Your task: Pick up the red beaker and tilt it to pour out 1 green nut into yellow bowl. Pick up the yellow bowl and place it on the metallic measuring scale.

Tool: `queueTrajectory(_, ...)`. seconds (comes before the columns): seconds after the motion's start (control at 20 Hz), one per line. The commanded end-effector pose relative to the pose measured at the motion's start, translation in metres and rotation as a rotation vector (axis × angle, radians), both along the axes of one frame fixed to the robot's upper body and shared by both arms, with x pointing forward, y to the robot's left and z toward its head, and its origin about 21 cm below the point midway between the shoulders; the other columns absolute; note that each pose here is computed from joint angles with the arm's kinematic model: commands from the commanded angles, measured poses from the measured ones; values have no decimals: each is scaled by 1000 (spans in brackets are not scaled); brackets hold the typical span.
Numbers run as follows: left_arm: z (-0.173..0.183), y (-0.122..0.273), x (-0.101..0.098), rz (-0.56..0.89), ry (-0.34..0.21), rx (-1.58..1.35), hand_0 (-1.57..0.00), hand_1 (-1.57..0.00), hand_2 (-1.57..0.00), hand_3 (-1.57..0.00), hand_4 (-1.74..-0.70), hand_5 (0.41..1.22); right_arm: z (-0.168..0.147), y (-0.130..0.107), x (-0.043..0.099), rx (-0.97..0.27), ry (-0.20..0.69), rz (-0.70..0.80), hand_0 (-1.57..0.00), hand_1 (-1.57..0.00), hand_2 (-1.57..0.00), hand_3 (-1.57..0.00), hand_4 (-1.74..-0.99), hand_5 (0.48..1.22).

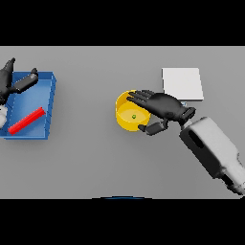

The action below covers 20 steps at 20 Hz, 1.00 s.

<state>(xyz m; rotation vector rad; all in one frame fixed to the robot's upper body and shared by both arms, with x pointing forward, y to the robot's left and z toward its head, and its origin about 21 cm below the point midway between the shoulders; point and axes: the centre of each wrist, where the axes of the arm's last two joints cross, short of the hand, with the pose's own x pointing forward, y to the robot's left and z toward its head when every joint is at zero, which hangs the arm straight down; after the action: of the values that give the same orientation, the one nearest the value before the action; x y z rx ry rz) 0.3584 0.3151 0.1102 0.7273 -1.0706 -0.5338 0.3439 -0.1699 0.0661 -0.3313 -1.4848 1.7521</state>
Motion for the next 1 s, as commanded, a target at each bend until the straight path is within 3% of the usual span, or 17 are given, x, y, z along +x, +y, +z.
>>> queueTrajectory(0.0,-1,0,0,-2,3,-6,1,1,1,1,-793,720,-3,3,-1,-7,18,29,1,1,1,1,-1250,686)
queueTrajectory(0.6,-1,4,0,3,1,7,1,1,1,1,-798,736,-18,27,9,-181,116,102,1,1,1,1,-1306,681)
queueTrajectory(0.8,1,4,1,-9,-4,6,1,1,1,1,-793,729,-17,34,16,-225,115,100,1,1,-4,-11,-1308,729)
queueTrajectory(0.95,2,6,2,-6,-7,4,1,1,1,1,-792,723,-23,37,13,-260,110,101,-93,-107,-133,-160,-1362,820)
